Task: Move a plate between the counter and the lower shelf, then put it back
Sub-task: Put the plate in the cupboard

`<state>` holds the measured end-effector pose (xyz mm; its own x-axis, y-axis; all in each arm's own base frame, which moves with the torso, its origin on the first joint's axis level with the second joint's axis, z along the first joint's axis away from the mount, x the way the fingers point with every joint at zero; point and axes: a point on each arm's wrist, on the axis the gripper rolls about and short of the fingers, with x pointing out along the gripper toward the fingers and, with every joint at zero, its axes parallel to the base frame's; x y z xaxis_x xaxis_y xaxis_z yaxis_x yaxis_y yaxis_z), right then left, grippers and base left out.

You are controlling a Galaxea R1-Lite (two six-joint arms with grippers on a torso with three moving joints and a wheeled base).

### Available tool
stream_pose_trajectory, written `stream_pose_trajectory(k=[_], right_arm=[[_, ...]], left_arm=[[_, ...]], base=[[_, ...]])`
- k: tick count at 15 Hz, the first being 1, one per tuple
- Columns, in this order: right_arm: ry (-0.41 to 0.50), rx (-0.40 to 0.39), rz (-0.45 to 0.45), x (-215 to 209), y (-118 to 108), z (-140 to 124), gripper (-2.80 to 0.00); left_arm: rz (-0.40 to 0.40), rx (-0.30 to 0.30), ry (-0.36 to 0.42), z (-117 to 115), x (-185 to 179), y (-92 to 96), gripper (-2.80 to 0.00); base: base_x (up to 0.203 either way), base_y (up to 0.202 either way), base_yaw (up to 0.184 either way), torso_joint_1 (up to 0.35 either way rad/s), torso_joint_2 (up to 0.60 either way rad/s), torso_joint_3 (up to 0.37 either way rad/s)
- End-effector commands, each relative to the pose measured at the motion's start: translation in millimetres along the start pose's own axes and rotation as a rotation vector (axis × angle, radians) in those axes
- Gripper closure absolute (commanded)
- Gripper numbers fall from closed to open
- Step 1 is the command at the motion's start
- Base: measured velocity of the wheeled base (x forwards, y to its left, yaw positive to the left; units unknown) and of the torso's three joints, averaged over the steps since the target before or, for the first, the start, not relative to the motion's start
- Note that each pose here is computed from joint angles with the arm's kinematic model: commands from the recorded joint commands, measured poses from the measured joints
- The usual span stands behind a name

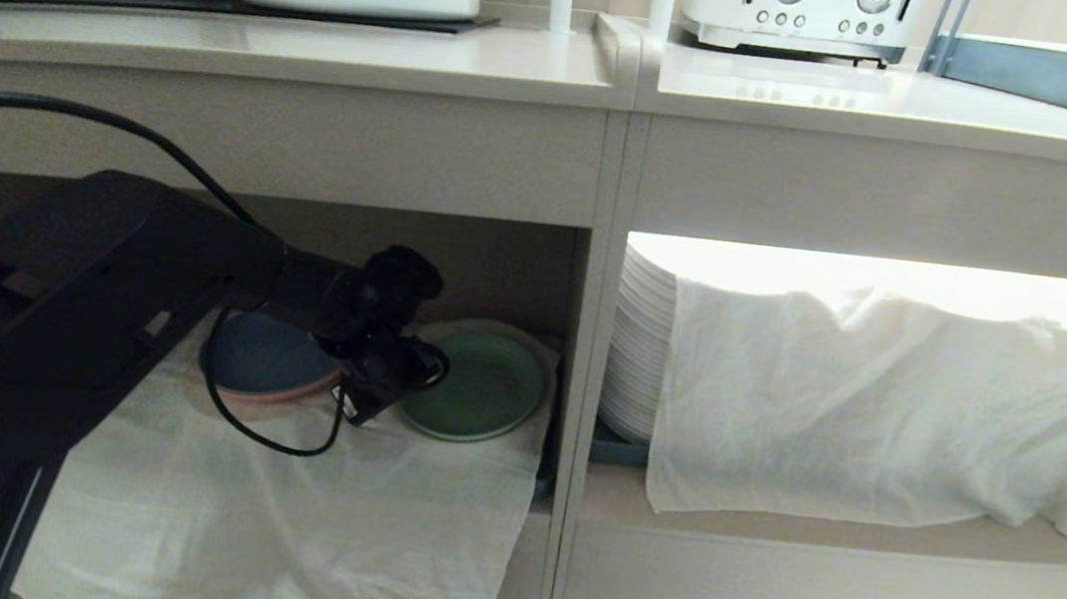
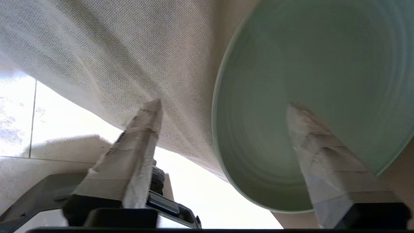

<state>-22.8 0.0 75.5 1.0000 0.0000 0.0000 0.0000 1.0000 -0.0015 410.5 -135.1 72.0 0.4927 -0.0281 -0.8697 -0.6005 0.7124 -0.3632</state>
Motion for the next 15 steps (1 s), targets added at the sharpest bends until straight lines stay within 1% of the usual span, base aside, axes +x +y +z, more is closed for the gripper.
stream_pose_trajectory(k=[1,5,10,15], right_arm=[[0.0,0.0,0.0,0.0,0.0,0.0,0.0],[0.0,0.0,0.0,0.0,0.0,0.0,0.0],[0.0,0.0,0.0,0.0,0.0,0.0,0.0],[0.0,0.0,0.0,0.0,0.0,0.0,0.0]], left_arm=[[-0.001,-0.008,-0.002,0.9,-3.1,0.2,-2.8],[-0.004,-0.007,-0.007,0.8,-7.8,0.4,-2.8],[0.015,0.004,0.006,-3.9,-11.5,6.5,-2.8],[0.013,0.001,0.002,-2.7,-16.4,8.0,-2.8]], base=[[0.0,0.0,0.0,0.0,0.0,0.0],[0.0,0.0,0.0,0.0,0.0,0.0],[0.0,0.0,0.0,0.0,0.0,0.0],[0.0,0.0,0.0,0.0,0.0,0.0]])
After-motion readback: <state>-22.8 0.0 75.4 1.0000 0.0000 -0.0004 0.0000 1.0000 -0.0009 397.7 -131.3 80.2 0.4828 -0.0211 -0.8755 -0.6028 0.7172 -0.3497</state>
